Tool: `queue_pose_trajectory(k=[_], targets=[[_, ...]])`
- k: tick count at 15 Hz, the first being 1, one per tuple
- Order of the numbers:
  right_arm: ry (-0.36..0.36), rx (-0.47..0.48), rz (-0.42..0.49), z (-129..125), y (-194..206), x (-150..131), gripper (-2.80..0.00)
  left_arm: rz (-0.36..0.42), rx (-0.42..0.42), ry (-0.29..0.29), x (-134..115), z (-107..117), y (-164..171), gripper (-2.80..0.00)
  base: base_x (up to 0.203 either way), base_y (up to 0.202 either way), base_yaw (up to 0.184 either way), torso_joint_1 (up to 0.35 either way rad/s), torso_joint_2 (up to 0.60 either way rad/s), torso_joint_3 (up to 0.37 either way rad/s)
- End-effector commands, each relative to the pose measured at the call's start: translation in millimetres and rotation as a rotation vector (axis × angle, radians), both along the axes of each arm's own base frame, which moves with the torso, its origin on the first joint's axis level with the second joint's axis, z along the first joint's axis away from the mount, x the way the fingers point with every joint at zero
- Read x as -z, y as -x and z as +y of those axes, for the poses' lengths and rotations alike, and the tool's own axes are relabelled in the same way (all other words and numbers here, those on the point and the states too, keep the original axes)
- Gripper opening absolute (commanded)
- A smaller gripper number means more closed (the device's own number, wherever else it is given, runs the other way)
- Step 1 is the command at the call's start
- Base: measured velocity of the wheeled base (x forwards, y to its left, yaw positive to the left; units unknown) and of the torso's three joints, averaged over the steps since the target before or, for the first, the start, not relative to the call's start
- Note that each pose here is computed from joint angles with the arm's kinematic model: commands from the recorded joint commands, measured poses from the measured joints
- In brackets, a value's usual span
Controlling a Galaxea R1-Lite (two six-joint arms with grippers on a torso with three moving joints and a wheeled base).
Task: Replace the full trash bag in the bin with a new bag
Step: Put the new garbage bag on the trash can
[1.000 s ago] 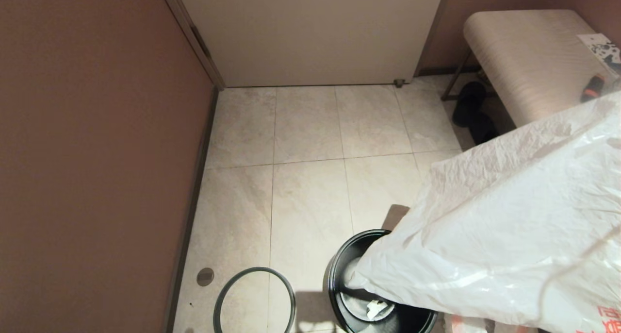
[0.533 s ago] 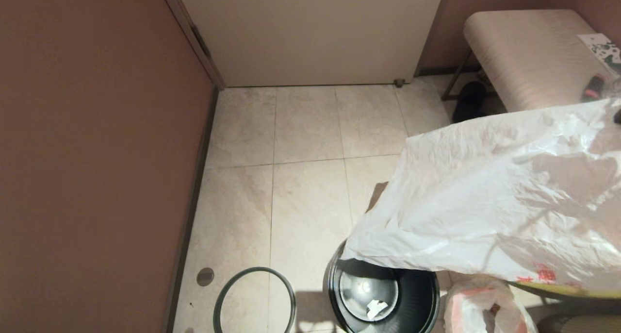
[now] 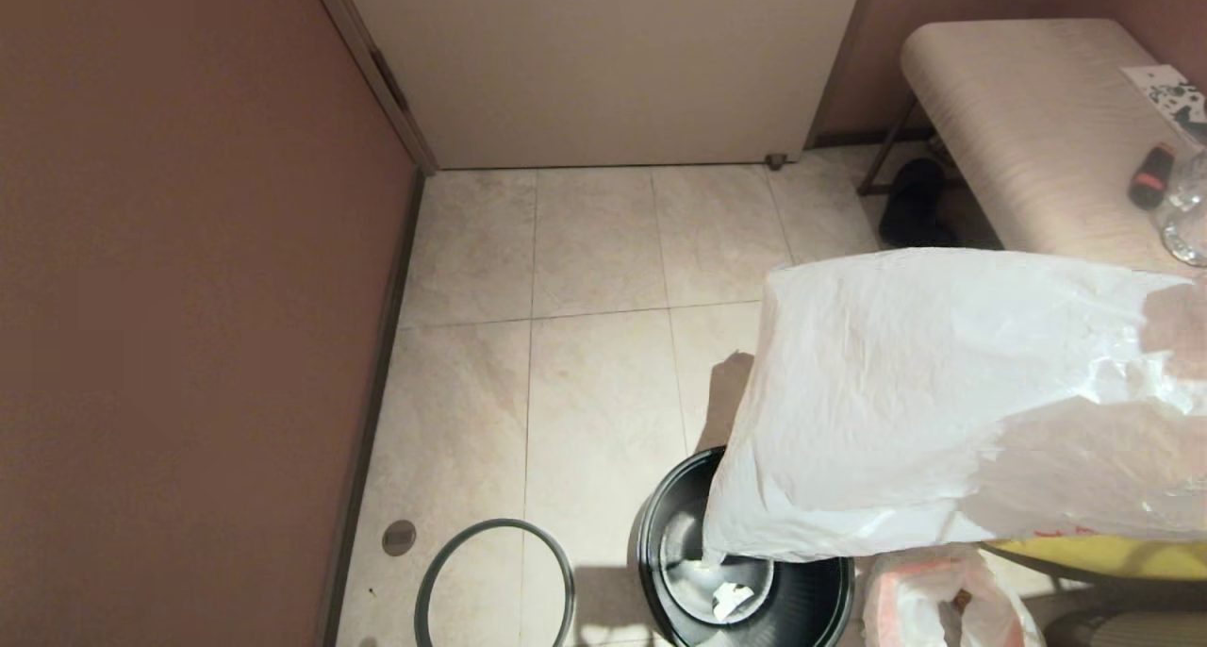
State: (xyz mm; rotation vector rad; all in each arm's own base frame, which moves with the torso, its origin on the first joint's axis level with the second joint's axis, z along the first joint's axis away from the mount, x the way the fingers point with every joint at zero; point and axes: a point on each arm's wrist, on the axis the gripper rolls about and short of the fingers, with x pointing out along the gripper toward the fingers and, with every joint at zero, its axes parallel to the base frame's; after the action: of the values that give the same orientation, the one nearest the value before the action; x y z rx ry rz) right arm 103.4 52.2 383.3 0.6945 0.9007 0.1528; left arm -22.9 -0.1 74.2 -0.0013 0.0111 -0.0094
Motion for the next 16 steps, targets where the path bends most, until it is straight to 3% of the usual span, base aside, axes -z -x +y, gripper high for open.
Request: queue_pose_trajectory(k=[1, 6, 9, 11, 14, 16], targets=[[0.009, -0.030, 0.097, 14.2, -10.6, 8.9, -2.80, 0.001, 0.000, 0.000, 0.0, 0.0, -0.1, -2.80, 0.000, 0.000, 0.000, 0.000, 0.00, 0.000], [0.005, -0.143, 0.093, 7.1, 20.8, 17.1, -2.80, 0.001, 0.000, 0.000, 0.0, 0.0, -0.1, -2.80, 0.000, 0.000, 0.000, 0.000, 0.00, 0.000], [0.001, -0.264, 0.040, -0.8, 36.2, 23.1, -2.80, 0.001, 0.000, -0.001, 0.0, 0.0, -0.1, -2.80, 0.000, 0.000, 0.000, 0.000, 0.00, 0.000], [0.050, -0.253, 0.125, 0.3, 33.2, 28.3, -2.80, 0.001, 0.000, -0.003, 0.0, 0.0, -0.1, -2.80, 0.000, 0.000, 0.000, 0.000, 0.00, 0.000], [0.057, -0.255, 0.119, 1.8, 29.8, 23.1, -2.80, 0.001, 0.000, -0.003, -0.1, 0.0, -0.1, -2.80, 0.000, 0.000, 0.000, 0.000, 0.00, 0.000], [0.082, -0.203, 0.154, 3.0, 19.9, 26.6, -2.80, 0.001, 0.000, -0.001, 0.0, 0.0, -0.1, -2.80, 0.000, 0.000, 0.000, 0.000, 0.00, 0.000]])
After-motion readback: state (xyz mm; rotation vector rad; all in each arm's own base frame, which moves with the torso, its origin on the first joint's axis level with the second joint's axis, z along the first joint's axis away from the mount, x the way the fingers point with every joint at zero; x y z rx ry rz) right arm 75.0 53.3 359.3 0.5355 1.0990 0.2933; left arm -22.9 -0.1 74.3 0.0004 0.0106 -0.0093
